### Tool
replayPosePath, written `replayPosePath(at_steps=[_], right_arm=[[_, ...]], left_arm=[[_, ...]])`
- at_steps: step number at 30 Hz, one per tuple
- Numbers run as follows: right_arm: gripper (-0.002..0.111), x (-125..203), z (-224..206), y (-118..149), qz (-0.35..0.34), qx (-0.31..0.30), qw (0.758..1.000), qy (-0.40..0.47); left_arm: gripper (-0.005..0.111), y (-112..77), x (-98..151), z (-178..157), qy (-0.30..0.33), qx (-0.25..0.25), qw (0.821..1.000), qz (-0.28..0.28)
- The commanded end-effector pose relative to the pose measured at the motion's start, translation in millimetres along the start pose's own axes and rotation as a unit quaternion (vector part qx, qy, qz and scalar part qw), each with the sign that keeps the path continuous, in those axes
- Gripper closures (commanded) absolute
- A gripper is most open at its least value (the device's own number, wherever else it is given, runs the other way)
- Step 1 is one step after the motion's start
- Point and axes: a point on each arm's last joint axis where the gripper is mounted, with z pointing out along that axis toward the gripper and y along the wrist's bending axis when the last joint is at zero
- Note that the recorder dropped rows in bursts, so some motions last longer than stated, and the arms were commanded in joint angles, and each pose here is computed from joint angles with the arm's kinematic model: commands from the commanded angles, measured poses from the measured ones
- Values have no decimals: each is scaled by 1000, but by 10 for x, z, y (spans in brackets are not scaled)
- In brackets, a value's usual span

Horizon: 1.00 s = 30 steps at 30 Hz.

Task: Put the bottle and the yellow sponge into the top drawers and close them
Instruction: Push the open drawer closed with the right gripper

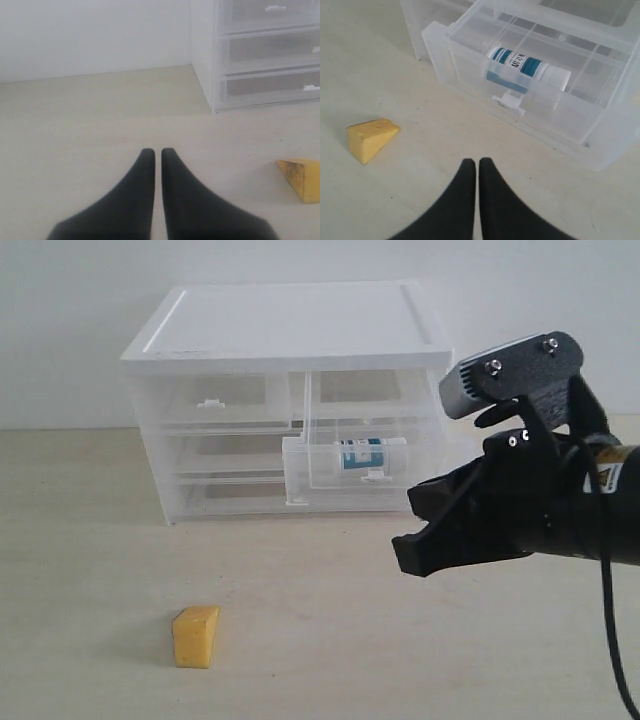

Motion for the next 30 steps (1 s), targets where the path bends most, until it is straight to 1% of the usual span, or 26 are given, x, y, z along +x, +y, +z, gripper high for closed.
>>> replayPosePath(at_steps=[1, 5, 12, 20, 30], right_arm=[[108, 73, 211, -23, -1, 12, 1000, 2], [108, 98, 366, -51, -2, 26, 1000, -13], [108, 56, 447, -79, -3, 40, 998, -48], [108, 92, 612, -114, -5, 57, 996, -73], [108, 18, 625, -141, -1, 72, 990, -125]], left_arm=[[103, 1, 3, 2, -4, -2, 1000, 0], [103, 1, 3, 2, -4, -2, 1000, 0], [103, 1, 3, 2, -4, -2, 1000, 0], [103, 1, 3, 2, -4, -2, 1000, 0], [103, 1, 3, 2, -4, -2, 1000, 0]])
